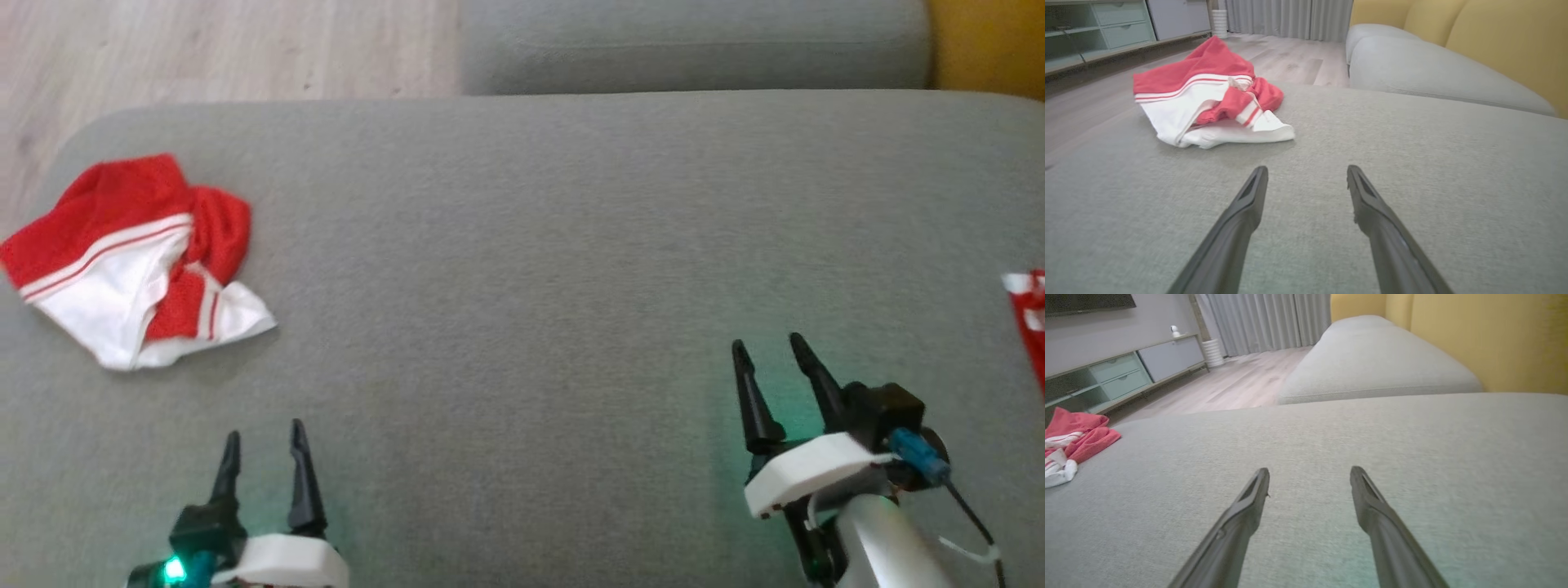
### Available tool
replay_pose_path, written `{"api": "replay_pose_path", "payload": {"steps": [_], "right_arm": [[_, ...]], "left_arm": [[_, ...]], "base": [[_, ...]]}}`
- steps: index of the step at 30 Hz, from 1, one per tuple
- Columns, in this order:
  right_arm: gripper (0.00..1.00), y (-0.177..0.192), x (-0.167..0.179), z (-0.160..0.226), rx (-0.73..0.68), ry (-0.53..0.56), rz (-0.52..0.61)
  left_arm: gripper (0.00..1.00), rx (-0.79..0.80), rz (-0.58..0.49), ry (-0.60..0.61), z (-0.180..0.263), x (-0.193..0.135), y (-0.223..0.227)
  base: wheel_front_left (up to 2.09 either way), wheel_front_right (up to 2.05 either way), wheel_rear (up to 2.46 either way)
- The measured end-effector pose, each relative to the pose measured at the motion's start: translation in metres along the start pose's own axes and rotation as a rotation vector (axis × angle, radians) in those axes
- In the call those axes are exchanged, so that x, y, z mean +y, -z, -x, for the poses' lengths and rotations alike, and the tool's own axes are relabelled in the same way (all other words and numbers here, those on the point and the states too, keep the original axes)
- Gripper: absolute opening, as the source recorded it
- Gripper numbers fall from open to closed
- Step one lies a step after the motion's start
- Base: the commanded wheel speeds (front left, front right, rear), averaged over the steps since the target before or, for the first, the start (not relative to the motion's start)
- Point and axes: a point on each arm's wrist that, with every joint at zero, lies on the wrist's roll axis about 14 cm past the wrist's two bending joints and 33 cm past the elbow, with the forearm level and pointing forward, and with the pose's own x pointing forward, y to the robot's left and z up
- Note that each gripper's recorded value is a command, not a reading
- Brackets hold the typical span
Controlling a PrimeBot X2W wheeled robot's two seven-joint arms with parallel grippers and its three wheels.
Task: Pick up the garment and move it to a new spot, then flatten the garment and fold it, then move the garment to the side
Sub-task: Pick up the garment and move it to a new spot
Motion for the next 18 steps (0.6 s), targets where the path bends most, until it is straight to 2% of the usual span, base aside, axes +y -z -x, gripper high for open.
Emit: {"api": "replay_pose_path", "payload": {"steps": [9,12,18], "right_arm": [[1.00,0.014,0.066,-0.029,0.045,-0.209,0.019],[1.00,0.014,0.100,-0.043,0.047,-0.315,0.036],[1.00,0.020,0.127,-0.053,0.059,-0.399,0.044]], "left_arm": [[1.00,0.012,0.067,-0.240,0.023,0.069,0.007],[1.00,0.018,0.086,-0.355,0.041,0.101,0.011],[1.00,0.042,0.114,-0.457,0.057,0.127,0.020]], "base": [[0.00,0.00,0.00],[0.00,0.00,0.00],[0.00,0.00,0.00]]}}
